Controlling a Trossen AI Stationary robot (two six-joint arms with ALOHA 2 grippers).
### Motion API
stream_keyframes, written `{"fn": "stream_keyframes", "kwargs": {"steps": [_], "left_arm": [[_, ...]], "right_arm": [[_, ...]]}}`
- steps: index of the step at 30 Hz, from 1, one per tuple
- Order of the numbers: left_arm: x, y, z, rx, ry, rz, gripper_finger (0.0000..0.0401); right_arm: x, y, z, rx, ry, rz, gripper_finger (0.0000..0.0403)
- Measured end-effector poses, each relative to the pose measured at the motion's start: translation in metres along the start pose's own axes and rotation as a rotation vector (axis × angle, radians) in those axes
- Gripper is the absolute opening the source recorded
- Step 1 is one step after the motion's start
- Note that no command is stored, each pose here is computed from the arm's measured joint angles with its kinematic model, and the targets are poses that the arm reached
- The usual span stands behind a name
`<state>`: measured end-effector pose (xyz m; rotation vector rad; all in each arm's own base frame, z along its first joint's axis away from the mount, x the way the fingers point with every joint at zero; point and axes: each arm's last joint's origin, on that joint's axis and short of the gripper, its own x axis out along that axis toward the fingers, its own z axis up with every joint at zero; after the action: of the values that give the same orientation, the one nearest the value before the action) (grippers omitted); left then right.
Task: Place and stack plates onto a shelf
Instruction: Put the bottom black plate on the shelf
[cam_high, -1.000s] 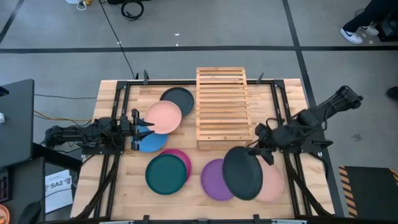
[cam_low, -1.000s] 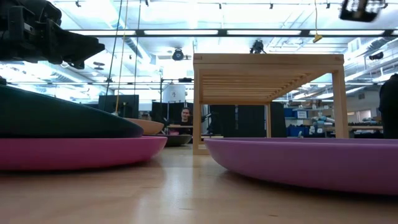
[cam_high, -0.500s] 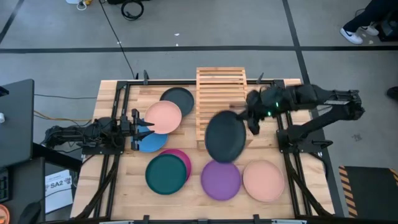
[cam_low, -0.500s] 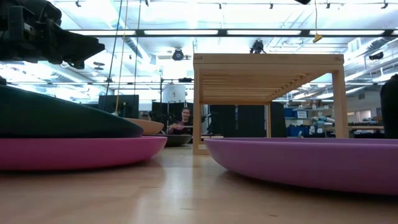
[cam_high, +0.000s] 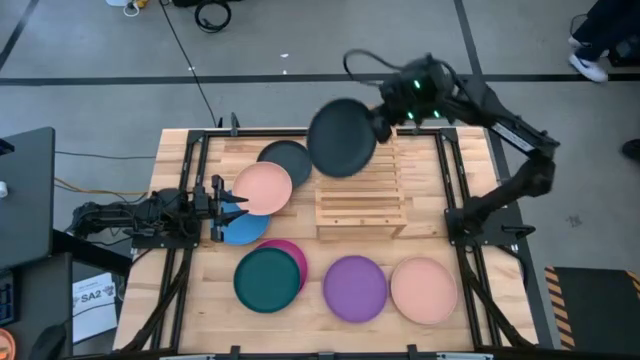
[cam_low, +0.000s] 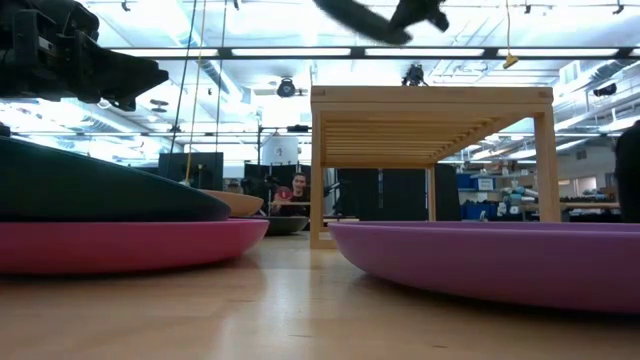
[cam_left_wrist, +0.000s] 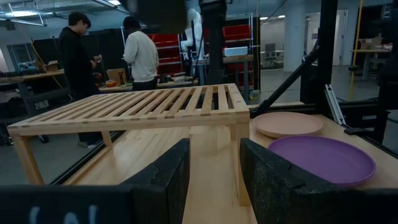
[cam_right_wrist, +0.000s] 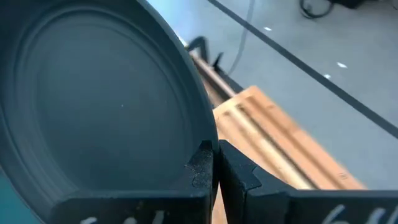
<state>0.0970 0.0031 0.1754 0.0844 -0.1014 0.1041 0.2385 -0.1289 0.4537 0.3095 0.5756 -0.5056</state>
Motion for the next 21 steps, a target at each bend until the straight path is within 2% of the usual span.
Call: {"fn": "stream_keyframes", "kwargs": {"steps": [6,12,16,21], "left_arm": [[0.0,0.0,0.0,0.0,0.0,0.0,0.0146],[0.0,0.0,0.0,0.0,0.0,0.0,0.0146],[0.0,0.0,0.0,0.0,0.0,0.0,0.0146],[0.0,0.0,0.0,0.0,0.002,0.0,0.0146]], "right_arm": [[0.041,-0.059,0.014,0.13,0.068,-0.048,0.0016],[0.074,-0.113,0.0,0.279,0.234,-0.103,0.0016],[0.088,-0.135,-0.014,0.358,0.355,-0.112,0.0016],[0.099,-0.149,-0.022,0.404,0.424,-0.097,0.0016]]}}
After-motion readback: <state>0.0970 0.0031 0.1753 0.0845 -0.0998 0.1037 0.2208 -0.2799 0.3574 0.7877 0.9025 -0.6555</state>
